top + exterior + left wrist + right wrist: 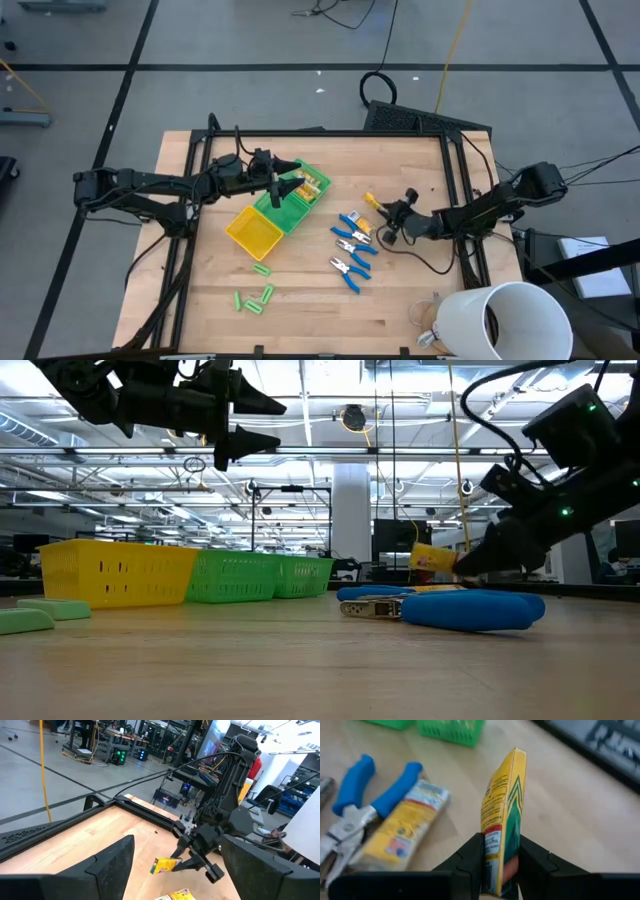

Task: Pick & Place School Supplies
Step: Put the crayon box into the top green bin

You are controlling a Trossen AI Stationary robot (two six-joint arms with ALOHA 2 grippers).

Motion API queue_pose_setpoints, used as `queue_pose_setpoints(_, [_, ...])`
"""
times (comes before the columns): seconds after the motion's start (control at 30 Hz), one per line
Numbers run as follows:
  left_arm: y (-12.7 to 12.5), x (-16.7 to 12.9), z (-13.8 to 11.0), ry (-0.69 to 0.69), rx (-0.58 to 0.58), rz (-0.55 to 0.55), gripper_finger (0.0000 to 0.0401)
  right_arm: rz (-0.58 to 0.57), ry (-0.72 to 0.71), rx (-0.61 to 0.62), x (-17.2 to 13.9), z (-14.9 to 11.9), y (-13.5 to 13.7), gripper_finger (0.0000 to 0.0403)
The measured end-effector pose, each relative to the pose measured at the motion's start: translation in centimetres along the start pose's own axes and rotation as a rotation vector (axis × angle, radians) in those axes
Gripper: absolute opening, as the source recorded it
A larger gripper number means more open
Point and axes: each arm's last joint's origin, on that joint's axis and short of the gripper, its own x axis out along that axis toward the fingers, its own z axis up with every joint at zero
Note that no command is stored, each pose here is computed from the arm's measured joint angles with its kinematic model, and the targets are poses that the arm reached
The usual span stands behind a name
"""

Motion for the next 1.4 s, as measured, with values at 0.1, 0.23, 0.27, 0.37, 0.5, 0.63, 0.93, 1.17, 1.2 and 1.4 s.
queue_pose_setpoints(0.1, [0.0, 0.0, 0.0, 0.000, 0.000, 0.000, 0.0306, 0.014, -0.081, -0.062, 0.0, 0.9, 0.2, 0.0086])
queue_pose_setpoints(0.23, [-0.1, 0.0, -0.1, 0.002, -0.056, -0.005, 0.0310, 0.095, -0.228, -0.086, -0.4, 2.6, 0.7, 0.0086])
queue_pose_setpoints(0.27, [-0.2, 0.0, -0.1, 0.003, -0.060, -0.006, 0.0309, 0.136, -0.264, -0.095, -0.6, 2.9, 0.9, 0.0086])
queue_pose_setpoints(0.37, [-0.4, 0.3, -0.6, 0.025, -0.057, -0.013, 0.0305, 0.224, -0.354, -0.138, -1.0, 3.7, 1.3, 0.0086])
queue_pose_setpoints(0.5, [-0.9, 1.1, -2.1, 0.077, -0.038, -0.038, 0.0299, 0.282, -0.389, -0.137, -1.5, 3.9, 1.9, 0.0086])
queue_pose_setpoints(0.63, [-1.5, 2.1, -4.0, 0.124, -0.019, -0.092, 0.0294, 0.329, -0.381, -0.137, -1.9, 3.7, 2.3, 0.0086])
queue_pose_setpoints(0.93, [-2.5, 4.8, -6.5, 0.146, -0.047, -0.138, 0.0313, 0.342, -0.377, -0.162, -2.1, 3.5, 2.6, 0.0086])
queue_pose_setpoints(1.17, [-4.5, 7.1, -7.2, 0.144, 0.130, -0.205, 0.0305, 0.342, -0.380, -0.179, -2.1, 3.5, 2.7, 0.0086])
queue_pose_setpoints(1.2, [-4.9, 7.4, -7.4, 0.147, 0.145, -0.215, 0.0303, 0.344, -0.381, -0.180, -2.1, 3.5, 2.7, 0.0086])
queue_pose_setpoints(1.4, [-6.5, 9.1, -8.0, 0.145, 0.175, -0.249, 0.0287, 0.359, -0.390, -0.178, -2.4, 3.5, 2.9, 0.0086])
